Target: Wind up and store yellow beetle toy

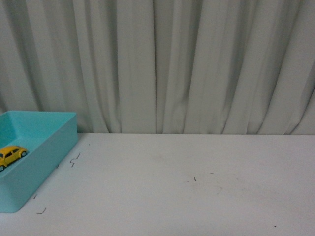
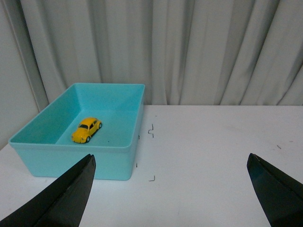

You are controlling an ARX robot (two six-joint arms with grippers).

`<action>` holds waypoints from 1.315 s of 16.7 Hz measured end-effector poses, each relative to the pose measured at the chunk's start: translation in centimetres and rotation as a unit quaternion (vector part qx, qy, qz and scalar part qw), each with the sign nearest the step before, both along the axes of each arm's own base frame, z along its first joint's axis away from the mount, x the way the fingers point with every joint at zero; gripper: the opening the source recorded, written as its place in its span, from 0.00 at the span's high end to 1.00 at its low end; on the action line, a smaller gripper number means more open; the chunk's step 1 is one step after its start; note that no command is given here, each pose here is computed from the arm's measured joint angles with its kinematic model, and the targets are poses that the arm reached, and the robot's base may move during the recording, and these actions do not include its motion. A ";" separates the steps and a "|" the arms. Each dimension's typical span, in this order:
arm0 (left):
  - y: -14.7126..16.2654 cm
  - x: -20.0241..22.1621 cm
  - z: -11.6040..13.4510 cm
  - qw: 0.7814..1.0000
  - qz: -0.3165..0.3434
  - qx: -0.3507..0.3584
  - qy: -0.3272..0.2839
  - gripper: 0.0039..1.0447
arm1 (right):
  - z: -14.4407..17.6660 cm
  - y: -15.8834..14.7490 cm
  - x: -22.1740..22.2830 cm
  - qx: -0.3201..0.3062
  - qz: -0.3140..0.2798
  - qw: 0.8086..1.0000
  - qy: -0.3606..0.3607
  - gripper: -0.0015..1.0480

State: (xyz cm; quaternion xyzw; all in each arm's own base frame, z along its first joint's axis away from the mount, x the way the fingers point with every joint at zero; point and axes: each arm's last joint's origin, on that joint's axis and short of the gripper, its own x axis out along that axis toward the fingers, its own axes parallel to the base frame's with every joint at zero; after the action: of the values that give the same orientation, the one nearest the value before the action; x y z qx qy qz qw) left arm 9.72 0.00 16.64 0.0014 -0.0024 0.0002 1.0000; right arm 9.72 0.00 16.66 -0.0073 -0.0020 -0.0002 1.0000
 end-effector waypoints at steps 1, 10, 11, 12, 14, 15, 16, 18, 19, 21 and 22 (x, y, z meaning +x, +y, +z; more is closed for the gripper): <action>0.0 0.0 0.0 1.000 0.000 0.000 0.000 0.06 | 0.0 0.0 0.0 0.000 0.000 1.000 0.000 0.06; 0.0 0.0 0.0 1.000 0.000 0.000 0.000 0.06 | 0.0 0.0 0.0 0.000 0.000 1.000 0.000 0.06; 0.0 0.0 0.0 1.000 0.000 0.000 0.000 0.06 | 0.0 0.0 0.0 0.000 0.000 1.000 0.000 0.06; 0.0 0.0 0.0 1.000 0.000 0.000 0.000 0.06 | 0.0 0.0 0.0 0.000 0.000 1.000 0.000 0.06; 0.0 0.0 0.0 1.000 0.000 0.000 0.000 0.06 | 0.0 0.0 0.0 0.000 0.000 1.000 0.000 0.06; 0.0 0.0 0.0 1.000 0.000 0.000 0.000 0.06 | 0.0 0.0 0.0 0.000 0.000 1.000 0.000 0.06; 0.0 0.0 0.0 1.000 0.000 0.000 -0.001 0.06 | 0.0 0.0 0.0 0.000 0.000 1.000 -0.001 0.06; 0.0 0.0 0.0 1.000 0.000 0.000 -0.001 0.06 | 0.0 0.0 0.0 0.000 0.000 1.000 -0.001 0.06; 0.0 0.0 0.0 1.000 0.001 0.000 -0.001 0.06 | 0.0 0.0 0.0 0.000 0.000 1.000 -0.001 0.06; 0.0 0.0 0.0 1.000 0.000 0.000 0.000 0.06 | 0.0 0.0 0.0 0.000 0.000 1.000 -0.001 0.06; 0.0 0.0 0.0 1.000 0.000 0.000 0.000 0.06 | 0.0 0.0 0.0 0.000 0.000 1.000 -0.001 0.06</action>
State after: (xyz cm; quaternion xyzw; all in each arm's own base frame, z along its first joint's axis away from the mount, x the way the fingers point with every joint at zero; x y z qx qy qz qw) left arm 9.72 0.00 16.64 0.0014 -0.0026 0.0004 1.0000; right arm 9.72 0.00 16.68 -0.0073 -0.0031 -0.0004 1.0000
